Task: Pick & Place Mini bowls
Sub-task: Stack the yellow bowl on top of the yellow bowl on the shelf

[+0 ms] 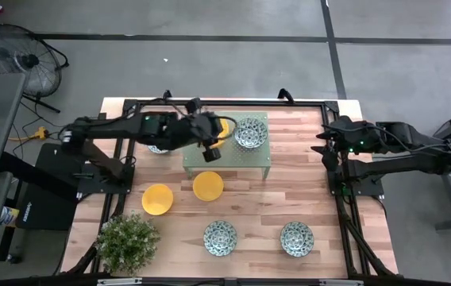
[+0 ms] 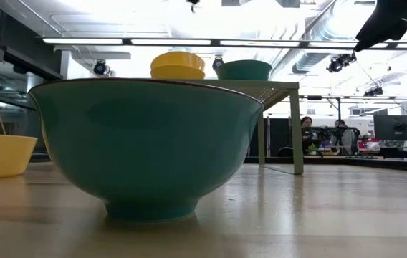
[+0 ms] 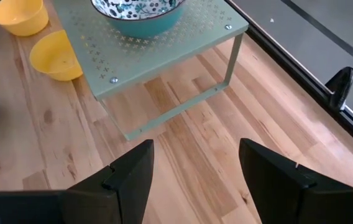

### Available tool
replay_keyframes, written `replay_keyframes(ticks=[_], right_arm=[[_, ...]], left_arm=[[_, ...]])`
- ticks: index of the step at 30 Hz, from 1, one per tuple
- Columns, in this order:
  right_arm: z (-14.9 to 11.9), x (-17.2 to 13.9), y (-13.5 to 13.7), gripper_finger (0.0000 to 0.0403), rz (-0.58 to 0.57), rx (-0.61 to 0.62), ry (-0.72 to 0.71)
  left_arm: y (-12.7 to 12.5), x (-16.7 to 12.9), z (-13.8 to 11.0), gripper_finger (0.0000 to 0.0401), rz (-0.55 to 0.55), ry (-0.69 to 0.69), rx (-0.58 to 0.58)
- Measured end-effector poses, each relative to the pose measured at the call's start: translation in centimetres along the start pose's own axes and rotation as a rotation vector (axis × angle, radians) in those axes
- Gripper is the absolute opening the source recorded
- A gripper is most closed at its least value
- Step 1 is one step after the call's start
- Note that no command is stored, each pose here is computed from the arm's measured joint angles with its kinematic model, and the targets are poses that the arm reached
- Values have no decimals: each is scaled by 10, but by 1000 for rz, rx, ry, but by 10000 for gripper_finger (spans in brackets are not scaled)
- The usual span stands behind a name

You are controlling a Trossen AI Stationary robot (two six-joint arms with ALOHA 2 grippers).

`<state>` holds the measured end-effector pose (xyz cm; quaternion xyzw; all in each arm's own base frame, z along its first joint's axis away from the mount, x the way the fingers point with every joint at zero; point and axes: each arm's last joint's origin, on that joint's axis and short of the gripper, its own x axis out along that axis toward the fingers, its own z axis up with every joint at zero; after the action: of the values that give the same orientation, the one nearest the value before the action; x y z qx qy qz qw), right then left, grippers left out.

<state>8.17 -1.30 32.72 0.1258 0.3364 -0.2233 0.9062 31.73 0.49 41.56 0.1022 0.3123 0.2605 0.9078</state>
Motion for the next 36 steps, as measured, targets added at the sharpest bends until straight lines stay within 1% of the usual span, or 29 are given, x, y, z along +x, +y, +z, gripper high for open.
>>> replay_keyframes(ticks=[1, 3, 4, 5, 6, 7, 8, 10, 12, 15, 17, 18, 20, 23, 25, 27, 33, 36], right_arm=[[0, 0, 0, 224, 0, 0, 0], [0, 0, 0, 224, -2, 0, -2], [0, 0, 0, 224, -4, 0, -3], [0, 0, 0, 224, -4, 0, -3], [0, 0, 0, 224, -3, 0, -1], [0, 1, 0, 224, -1, -1, 2], [0, 1, 0, 224, 0, -1, 3], [1, 2, 1, 224, 0, -3, 9], [1, 2, 1, 224, -1, -4, 12], [2, 4, 2, 224, -3, -5, 19], [2, 5, 2, 224, -4, -4, 18], [3, 5, 3, 224, -4, -5, 19], [3, 6, 4, 224, -3, -4, 19], [3, 8, 4, 224, -7, -6, 27], [4, 8, 4, 224, -8, -6, 29], [4, 9, 4, 224, -7, -2, 31], [4, 9, 4, 224, -8, 9, 31], [4, 9, 4, 224, -9, 19, 31]], left_arm=[[2, 0, -4, 121, -19, -39, -28], [4, 0, -27, 121, -65, -23, -15], [2, 6, -31, 121, -71, -70, -44], [1, 13, -31, 121, -66, -147, -93], [2, 16, -38, 121, -67, -179, -117], [4, 16, -51, 121, -66, -161, -109], [3, 17, -57, 121, -59, -173, -114], [3, 18, -52, 121, -28, -290, -189], [2, 21, -63, 121, 14, -248, -161], [-2, 27, -67, 121, 6, -247, -166], [-6, 33, -65, 121, 10, -278, -186], [-8, 37, -68, 121, 16, -279, -195], [-13, 44, -80, 121, 29, -233, -186], [-16, 48, -85, 121, 22, -269, -218], [-16, 50, -89, 121, 33, -261, -235], [-18, 52, -94, 121, 35, -222, -211], [-19, 53, -98, 121, 35, -182, -195], [-23, 59, -100, 121, 37, -165, -199]])
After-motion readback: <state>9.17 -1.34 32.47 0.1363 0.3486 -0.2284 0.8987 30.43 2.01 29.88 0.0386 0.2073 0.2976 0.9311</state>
